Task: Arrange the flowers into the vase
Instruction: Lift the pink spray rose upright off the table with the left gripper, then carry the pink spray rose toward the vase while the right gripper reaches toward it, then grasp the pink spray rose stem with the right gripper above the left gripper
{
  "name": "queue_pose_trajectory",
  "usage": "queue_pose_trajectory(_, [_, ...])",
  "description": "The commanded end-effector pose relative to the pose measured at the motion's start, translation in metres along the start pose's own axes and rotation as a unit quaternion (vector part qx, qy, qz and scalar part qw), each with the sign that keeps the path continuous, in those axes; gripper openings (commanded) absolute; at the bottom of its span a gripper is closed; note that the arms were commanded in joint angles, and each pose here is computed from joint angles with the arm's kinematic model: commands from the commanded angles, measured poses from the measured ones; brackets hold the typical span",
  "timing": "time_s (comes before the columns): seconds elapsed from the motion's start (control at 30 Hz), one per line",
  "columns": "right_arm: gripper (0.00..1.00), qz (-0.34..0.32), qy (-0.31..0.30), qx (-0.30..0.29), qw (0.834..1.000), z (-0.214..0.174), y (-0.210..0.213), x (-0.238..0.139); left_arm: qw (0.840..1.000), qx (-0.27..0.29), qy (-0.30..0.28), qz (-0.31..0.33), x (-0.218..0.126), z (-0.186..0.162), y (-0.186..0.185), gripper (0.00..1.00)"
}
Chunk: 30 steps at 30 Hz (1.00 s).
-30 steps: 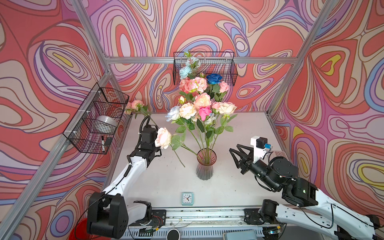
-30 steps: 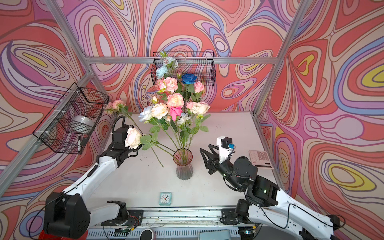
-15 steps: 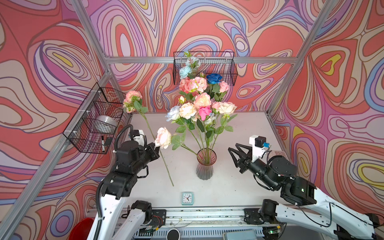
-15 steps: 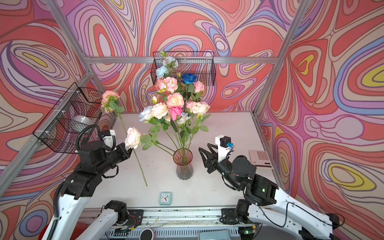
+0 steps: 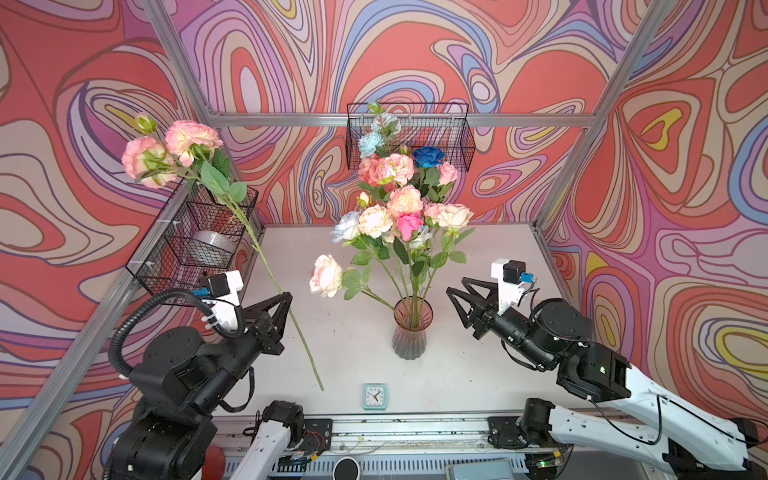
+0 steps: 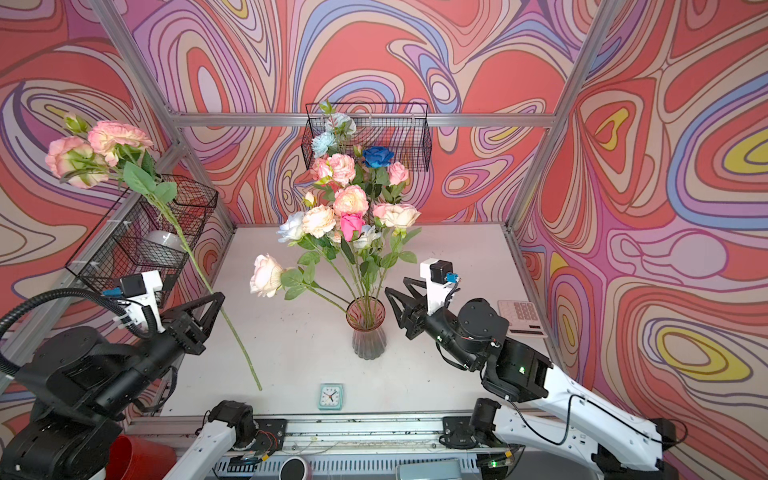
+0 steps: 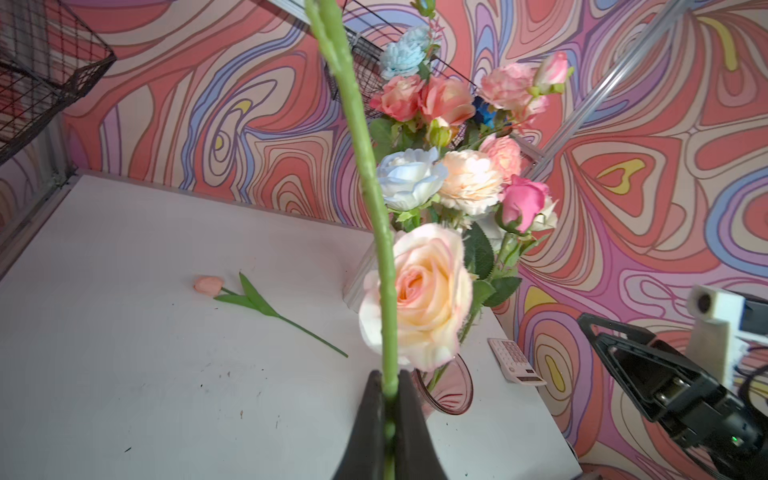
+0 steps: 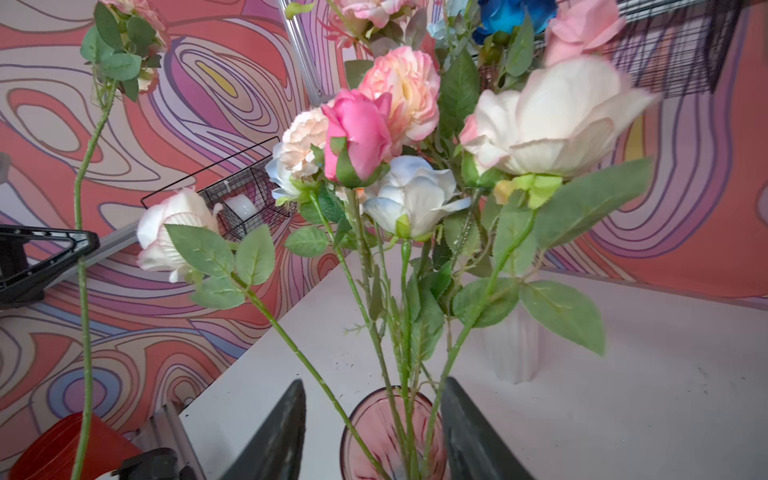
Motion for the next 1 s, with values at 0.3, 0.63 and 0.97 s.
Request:
queue_pose_trajectory(0.3, [0.66,0.242,0.021,-0.011,0.970,0.064,0.088,0.051,0.940,0.088,0.021,-0.330,-0.007,0.012,-0.078,0.00])
queue_pose_trajectory(0.63, [0.72,0.373,-0.004,-0.012,0.928,0.130,0.142,0.080,0.898,0.090,0.080,-0.423,0.008,0.003,-0.086,0.00])
queue_pose_trajectory(0.97, [0.76,0.405,-0.006,-0.023,0.914,0.150,0.162,0.105,0.877,0.091,0.110,-0.458,0.018,-0.004,-0.085,0.00])
Point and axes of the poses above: each gripper's point midway between its finger pads, its own x axis out along the fingers, its own y axis along the line the jaws close on, z = x × y, the point moved 6 cm from there along -x, back along the fingers, and after that the axes turned 4 degrees about -x, right-handed, at the moved point
